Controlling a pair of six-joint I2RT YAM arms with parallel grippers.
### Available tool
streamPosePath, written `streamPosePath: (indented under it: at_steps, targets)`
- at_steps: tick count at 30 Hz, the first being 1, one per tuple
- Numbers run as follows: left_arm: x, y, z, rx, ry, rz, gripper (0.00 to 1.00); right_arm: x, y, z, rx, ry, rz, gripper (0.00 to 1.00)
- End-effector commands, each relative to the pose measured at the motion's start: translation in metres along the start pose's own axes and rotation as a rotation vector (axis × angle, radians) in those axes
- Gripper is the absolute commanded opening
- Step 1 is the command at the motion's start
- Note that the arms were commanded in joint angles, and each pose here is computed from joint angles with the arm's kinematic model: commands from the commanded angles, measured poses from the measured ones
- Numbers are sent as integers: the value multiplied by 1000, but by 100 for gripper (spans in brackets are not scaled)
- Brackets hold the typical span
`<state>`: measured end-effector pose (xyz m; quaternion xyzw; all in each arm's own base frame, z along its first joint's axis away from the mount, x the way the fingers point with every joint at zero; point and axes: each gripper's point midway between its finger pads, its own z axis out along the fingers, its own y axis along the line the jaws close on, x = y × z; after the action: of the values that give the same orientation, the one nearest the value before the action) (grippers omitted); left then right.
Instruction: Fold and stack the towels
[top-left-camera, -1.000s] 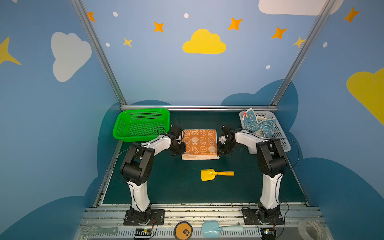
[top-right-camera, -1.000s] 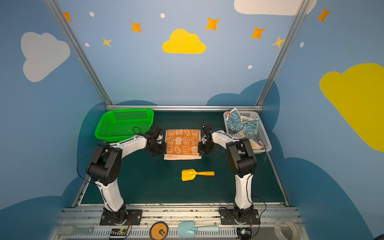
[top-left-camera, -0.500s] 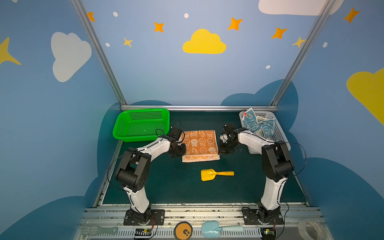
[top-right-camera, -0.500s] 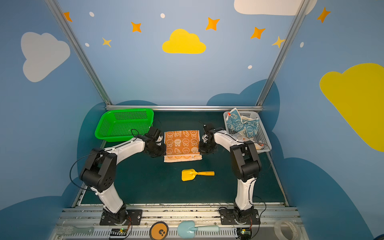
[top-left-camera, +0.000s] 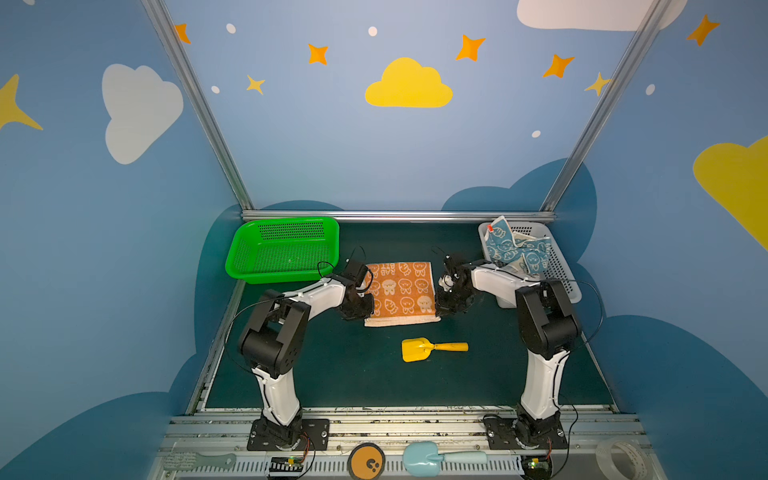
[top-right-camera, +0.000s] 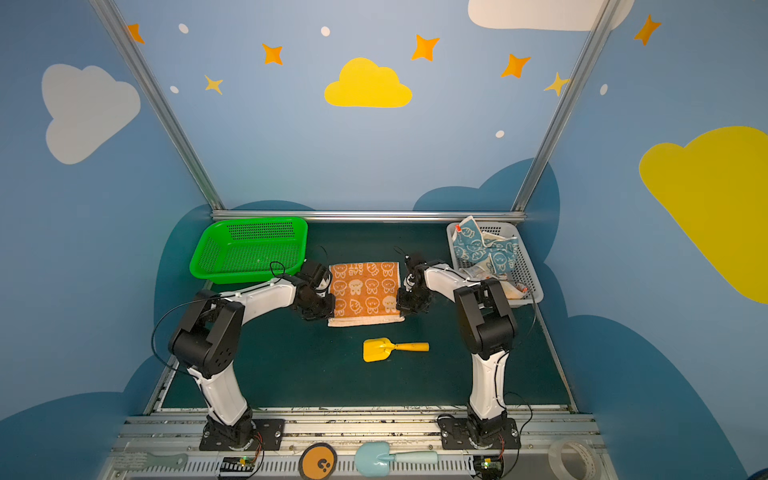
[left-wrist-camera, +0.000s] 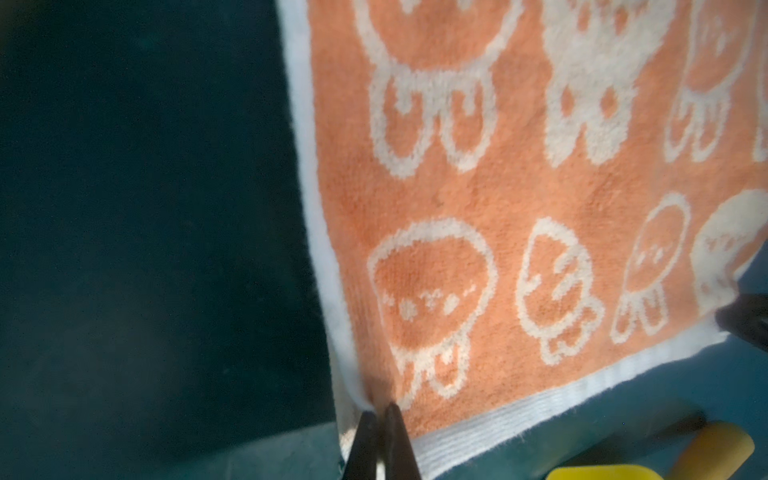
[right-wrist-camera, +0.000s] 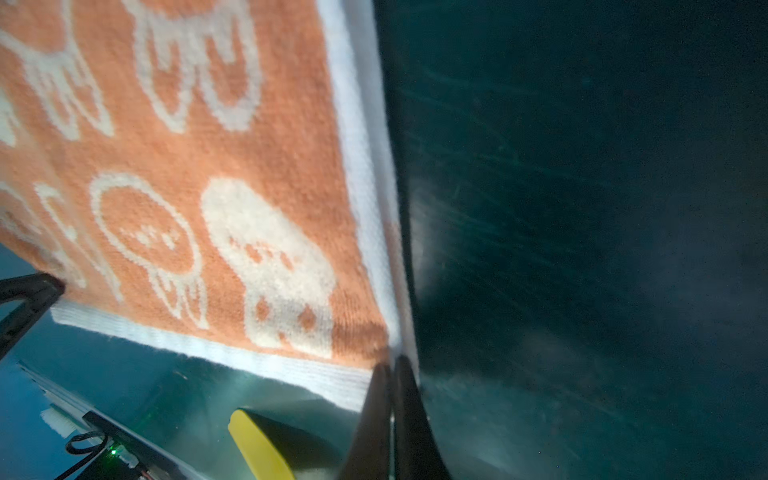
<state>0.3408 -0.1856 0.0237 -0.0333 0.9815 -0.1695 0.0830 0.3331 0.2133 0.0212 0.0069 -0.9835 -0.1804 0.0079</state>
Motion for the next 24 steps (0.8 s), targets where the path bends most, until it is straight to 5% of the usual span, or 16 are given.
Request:
streamPosePath:
  at_steps: [1,7,14,18,24]
  targets:
    - [-2,-10,-8,33,-5,24,17,-3,0,-1,14,-2,1,9]
    - [-11,-33,-35,109,-67,63,61,-6,11,-15,-8,-29,-23,40]
    - [-28,-66,-86,216,-188,95,99,-11,34,-52,-70,-111,-60,68]
    - [-41,-84,-88,302,-203,56,99,-18,62,-65,-195,-140,-85,80]
    - [-50,-86,-56,332,-140,-59,99,-19,79,-43,-286,-94,-76,83]
